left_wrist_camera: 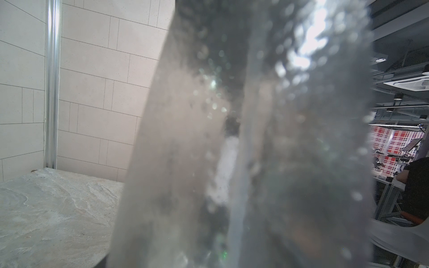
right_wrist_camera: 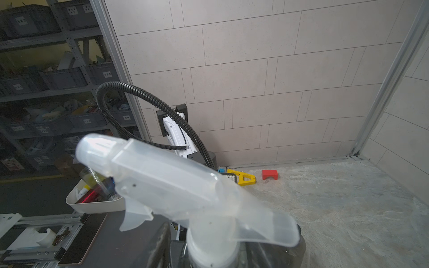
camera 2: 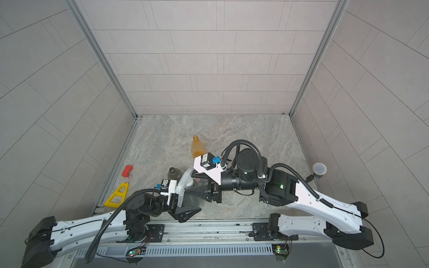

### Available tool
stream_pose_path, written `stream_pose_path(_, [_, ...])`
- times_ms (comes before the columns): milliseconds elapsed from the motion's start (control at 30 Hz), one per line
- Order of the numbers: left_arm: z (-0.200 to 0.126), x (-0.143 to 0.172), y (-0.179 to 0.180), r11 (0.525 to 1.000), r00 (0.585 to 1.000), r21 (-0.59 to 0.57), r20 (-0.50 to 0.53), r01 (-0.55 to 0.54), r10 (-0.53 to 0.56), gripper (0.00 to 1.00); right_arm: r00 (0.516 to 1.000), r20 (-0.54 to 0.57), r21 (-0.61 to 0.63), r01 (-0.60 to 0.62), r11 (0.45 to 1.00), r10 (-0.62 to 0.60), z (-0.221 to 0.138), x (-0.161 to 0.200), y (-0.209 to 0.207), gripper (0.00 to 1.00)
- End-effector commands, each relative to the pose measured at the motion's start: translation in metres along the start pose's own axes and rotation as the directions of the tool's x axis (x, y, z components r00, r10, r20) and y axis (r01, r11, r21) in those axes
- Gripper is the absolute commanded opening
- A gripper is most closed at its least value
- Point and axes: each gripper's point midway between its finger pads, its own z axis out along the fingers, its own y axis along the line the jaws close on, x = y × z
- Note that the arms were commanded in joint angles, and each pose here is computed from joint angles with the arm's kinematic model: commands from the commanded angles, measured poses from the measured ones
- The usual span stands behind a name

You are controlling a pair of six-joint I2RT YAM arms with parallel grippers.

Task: Attach spray nozzles to spray bottles
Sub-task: Screw the spray nozzle on the spray bottle.

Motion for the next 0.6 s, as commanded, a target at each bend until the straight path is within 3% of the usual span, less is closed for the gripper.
stream_pose_path(0, [0.002,-0.029,-0.006,0.999,0.996,0.016,0.078,-0.037,0.036,0.0,0.999,0.031,0.006,0.014,1.0,-0.014,-0.002,-0.007,-0.001,0.49])
stream_pose_path(567, [0.002,-0.032,-0.004,0.999,0.996,-0.003,0.085,-0.04,0.04,0.0,1.0,0.015,0.024,0.004,1.0,-0.004,0.001,0.004,-0.005,0.33])
